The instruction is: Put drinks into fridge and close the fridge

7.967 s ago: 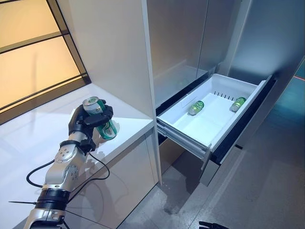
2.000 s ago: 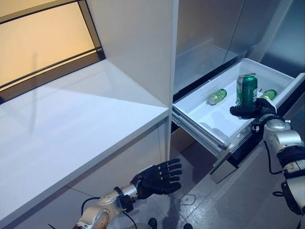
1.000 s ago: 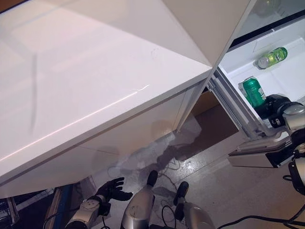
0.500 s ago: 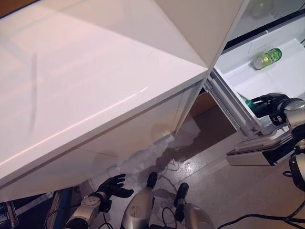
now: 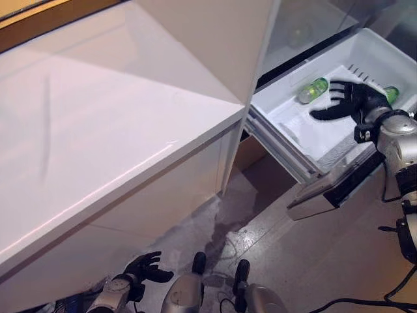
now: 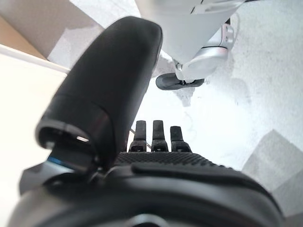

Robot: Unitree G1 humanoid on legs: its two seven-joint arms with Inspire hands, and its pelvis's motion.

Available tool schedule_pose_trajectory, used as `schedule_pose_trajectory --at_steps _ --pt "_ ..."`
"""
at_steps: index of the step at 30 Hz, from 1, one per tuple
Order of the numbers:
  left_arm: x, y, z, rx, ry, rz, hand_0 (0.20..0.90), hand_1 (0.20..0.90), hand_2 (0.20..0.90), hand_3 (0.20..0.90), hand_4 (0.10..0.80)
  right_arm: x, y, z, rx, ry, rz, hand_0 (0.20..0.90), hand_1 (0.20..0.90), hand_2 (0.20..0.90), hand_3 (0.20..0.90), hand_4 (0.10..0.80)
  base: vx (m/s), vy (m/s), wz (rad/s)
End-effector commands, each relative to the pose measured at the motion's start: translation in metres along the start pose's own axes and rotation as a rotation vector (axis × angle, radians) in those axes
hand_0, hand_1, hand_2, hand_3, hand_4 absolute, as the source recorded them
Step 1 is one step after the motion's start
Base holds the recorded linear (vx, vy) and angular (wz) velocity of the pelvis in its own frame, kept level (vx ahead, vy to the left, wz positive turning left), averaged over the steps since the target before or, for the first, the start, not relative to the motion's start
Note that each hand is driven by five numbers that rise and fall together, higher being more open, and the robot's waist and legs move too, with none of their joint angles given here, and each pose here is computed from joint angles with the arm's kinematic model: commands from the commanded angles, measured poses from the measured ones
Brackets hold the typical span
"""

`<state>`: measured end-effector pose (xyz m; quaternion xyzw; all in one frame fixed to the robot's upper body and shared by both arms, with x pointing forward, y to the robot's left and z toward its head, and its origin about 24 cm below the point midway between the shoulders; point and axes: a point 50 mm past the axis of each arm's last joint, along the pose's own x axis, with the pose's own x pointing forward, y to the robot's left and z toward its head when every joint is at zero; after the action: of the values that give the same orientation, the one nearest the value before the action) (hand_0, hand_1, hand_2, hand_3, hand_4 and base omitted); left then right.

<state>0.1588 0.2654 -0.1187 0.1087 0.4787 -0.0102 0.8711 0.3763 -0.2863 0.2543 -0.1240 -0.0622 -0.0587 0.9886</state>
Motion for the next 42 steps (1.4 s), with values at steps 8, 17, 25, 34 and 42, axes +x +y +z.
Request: schedule_pose_trajectory --at_steps 8,17,25,34,42 --pt "-0.004 -0.026 -0.046 0.076 0.116 -0.051 0.9 0.9 0.9 0.9 0.8 -0.042 -0.003 0.002 0.389 -0.385 -0.297 0.9 0.9 0.9 0.9 0.8 0.047 -0.022 -0.41" --pt "0.003 -0.039 -0.023 0.094 0.058 -0.106 0.9 0.9 0.9 0.9 0.8 -0.065 0.063 0.006 0.326 -0.515 0.087 0.9 0.9 0.9 0.9 0.8 -0.017 -0.021 -0.29" --pt "0.001 -0.044 -0.039 0.1 0.12 -0.092 0.9 0.9 0.9 0.9 0.8 -0.069 0.063 0.012 0.333 -0.545 0.023 0.9 0.9 0.9 0.9 0.8 -0.052 0.0 0.0" --pt "-0.004 -0.029 -0.058 0.1 0.208 -0.037 0.9 0.9 0.9 0.9 0.8 -0.068 0.032 0.0 0.391 -0.497 -0.204 0.9 0.9 0.9 0.9 0.8 -0.033 -0.022 0.09" --pt "-0.006 -0.036 -0.067 0.084 0.235 -0.083 0.9 0.9 0.9 0.9 0.8 -0.074 0.009 -0.033 0.41 -0.418 -0.469 0.9 0.9 0.9 0.9 0.8 0.003 -0.06 0.0"
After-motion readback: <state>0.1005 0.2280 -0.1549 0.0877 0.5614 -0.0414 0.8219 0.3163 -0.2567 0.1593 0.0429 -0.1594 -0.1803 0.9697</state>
